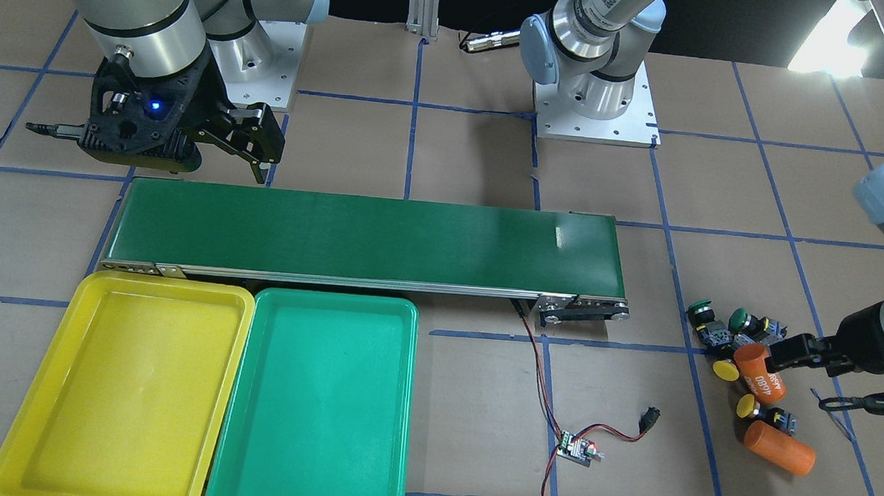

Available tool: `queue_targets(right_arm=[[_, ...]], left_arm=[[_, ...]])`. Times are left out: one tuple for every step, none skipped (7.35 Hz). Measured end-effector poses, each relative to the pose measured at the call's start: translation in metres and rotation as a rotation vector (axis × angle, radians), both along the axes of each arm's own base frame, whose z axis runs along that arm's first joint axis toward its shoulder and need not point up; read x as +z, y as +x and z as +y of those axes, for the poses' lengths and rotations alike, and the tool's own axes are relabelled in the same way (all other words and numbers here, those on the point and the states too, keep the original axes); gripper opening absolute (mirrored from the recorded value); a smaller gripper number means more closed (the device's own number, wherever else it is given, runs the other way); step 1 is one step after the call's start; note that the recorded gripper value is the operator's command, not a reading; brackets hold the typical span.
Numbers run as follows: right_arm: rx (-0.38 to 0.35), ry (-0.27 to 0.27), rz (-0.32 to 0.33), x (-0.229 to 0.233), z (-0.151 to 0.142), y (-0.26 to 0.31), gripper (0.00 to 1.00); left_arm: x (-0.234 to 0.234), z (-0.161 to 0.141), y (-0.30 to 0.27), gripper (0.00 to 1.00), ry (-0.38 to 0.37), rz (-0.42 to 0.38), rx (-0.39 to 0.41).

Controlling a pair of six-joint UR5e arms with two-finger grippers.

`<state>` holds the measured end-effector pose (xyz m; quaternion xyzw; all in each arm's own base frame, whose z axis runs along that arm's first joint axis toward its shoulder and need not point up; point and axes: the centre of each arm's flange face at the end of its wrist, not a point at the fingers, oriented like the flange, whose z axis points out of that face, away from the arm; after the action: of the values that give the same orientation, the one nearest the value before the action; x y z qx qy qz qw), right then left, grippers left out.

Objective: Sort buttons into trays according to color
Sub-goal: 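Reach the left gripper down to the pile and grasp an orange cylinder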

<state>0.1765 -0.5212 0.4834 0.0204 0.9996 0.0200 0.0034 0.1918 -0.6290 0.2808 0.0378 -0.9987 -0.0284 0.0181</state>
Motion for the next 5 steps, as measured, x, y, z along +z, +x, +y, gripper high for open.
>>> queue_targets(right_arm=[[0.0,0.0,0.0,0.0,0.0,0.0,1.0],[0.0,0.0,0.0,0.0,0.0,0.0,1.0],[0.0,0.0,0.0,0.0,0.0,0.0,1.0],[0.0,0.0,0.0,0.0,0.0,0.0,1.0],[0.0,0.0,0.0,0.0,0.0,0.0,1.0]], left_arm=[[-0.015,0.0,0.008,1.0,0.02,0.003,0.105],[-0.031,0.001,0.017,1.0,0.032,0.014,0.173],[-0.047,0.004,0.02,1.0,0.037,0.028,0.216],[-0.061,0.01,0.02,1.0,0.043,0.036,0.241],[-0.071,0.014,0.019,0.95,0.046,0.035,0.254]])
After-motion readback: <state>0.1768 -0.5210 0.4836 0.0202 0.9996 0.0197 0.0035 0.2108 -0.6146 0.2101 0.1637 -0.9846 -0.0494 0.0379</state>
